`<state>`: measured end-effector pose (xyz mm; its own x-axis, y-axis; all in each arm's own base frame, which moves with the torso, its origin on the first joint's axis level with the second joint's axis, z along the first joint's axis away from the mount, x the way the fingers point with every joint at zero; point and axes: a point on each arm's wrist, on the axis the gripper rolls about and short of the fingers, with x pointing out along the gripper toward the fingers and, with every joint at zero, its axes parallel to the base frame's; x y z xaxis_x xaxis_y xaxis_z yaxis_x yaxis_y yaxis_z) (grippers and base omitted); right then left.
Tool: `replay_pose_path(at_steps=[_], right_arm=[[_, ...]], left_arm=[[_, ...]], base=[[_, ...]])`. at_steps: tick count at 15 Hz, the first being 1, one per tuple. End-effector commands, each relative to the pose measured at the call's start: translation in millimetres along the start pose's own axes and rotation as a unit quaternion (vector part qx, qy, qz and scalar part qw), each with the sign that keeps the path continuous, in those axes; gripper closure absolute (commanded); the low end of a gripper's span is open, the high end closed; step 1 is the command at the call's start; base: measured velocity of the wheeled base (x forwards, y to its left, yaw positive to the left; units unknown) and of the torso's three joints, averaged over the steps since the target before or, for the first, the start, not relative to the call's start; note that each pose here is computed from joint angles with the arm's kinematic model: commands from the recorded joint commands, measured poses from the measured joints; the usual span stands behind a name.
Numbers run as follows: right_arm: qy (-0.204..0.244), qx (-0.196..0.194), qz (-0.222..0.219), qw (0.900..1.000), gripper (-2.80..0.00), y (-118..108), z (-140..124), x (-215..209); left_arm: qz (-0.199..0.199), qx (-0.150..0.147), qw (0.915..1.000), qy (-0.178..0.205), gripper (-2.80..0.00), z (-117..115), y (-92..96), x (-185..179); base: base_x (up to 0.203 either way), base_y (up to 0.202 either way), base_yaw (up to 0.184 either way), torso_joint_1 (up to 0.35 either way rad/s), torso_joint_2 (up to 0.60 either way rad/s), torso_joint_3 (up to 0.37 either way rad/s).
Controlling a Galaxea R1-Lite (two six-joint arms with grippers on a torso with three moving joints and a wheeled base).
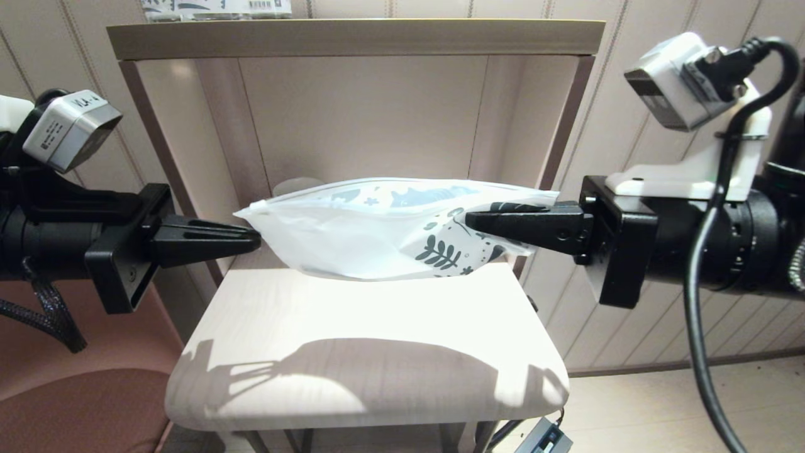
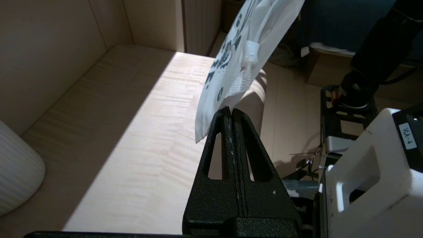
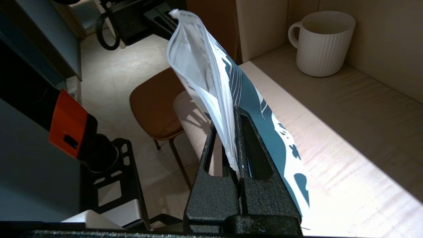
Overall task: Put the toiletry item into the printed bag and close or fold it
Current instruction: Hand it to the other hand
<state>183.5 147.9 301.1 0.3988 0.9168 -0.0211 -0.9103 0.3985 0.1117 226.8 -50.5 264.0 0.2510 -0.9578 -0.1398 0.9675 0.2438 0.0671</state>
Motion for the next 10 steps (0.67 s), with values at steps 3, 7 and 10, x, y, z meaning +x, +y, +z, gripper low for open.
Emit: replay_pose_path(at_steps=[3, 7, 10], right_arm=[[0.004, 0.003, 0.006, 1.0, 0.0, 0, 5, 5], [0.01, 0.005, 0.006, 1.0, 0.0, -2, 1, 8], [0.011, 0.004, 0.005, 1.0, 0.0, -1, 0, 7]], left_arm=[[0.007, 0.008, 0.9999, -0.011, -2.8, -6, 16.0, 5], [0.009, 0.008, 0.9998, -0.015, -2.8, -8, 20.9, 6], [0.018, 0.018, 0.9995, -0.021, -2.8, -14, 30.6, 4]], base=[[0.0, 0.0, 0.0, 0.0, 0.0, 0.0], [0.0, 0.0, 0.0, 0.0, 0.0, 0.0], [0.0, 0.0, 0.0, 0.0, 0.0, 0.0]])
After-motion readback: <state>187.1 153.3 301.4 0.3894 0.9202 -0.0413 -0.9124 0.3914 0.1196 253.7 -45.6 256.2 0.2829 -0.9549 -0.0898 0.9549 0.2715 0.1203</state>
